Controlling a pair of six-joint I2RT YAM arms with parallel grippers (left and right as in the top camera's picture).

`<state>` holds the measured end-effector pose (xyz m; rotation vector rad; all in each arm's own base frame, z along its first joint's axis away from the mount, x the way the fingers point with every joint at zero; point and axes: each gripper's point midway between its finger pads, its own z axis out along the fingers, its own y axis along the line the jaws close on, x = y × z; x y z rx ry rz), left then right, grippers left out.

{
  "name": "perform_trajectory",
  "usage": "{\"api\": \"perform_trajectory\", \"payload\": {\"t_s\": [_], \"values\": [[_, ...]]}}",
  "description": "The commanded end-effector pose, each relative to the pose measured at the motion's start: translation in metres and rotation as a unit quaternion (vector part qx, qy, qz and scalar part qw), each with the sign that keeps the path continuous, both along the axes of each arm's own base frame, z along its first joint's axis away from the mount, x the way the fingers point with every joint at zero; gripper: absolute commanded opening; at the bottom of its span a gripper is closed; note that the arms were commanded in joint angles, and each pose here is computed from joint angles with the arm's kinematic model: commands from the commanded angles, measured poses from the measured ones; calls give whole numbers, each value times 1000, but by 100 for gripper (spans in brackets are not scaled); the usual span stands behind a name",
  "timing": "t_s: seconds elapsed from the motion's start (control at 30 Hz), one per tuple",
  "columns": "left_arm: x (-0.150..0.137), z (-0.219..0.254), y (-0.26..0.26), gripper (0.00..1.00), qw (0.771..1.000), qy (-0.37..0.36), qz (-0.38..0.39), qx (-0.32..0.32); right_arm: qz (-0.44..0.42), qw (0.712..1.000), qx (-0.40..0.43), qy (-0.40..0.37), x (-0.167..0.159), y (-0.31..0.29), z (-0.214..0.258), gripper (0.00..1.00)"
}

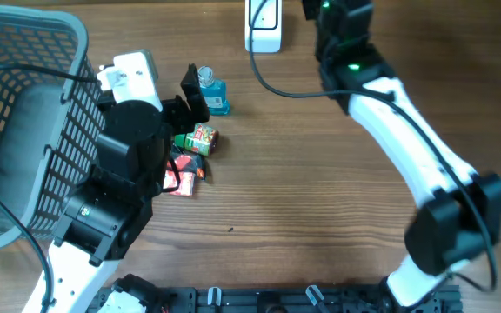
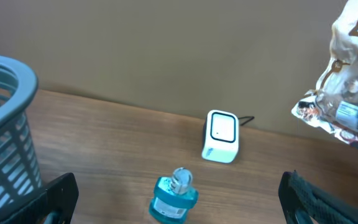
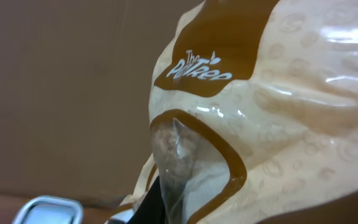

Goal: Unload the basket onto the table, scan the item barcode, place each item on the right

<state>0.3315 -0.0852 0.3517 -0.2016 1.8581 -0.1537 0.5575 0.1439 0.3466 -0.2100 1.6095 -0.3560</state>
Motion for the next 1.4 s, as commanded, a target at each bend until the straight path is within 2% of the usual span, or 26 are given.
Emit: {"api": "perform_trajectory", "payload": {"t_s": [0.0,0.17,0.3,0.43,0.53,0.67,0.93,1.1,1.37], "values": [[-2,-5,23,100,998,8,58,33,-18,994,-98,-40,15,10,3,5],[-7,-14,35,100,995,26,84,56,67,982,-135,-118,31,51,-1,5],[-9,-20,37,100,994,40,84,64,160,953,-214,-139,38,93,-33,5],[-10,-21,37,100,993,43,84,66,200,922,-285,-172,42,117,-65,5],[-11,-24,39,100,992,48,88,71,217,905,-329,-160,49,126,-102,5],[-10,-33,41,100,990,65,93,84,256,902,-314,-149,52,138,-126,5],[-4,-61,37,100,983,114,90,115,303,888,-316,-145,49,158,-146,5],[3,-74,35,100,979,132,90,127,331,867,-345,-137,46,167,-170,5],[-3,-89,38,100,971,166,88,148,342,844,-379,-162,42,172,-170,5]]}}
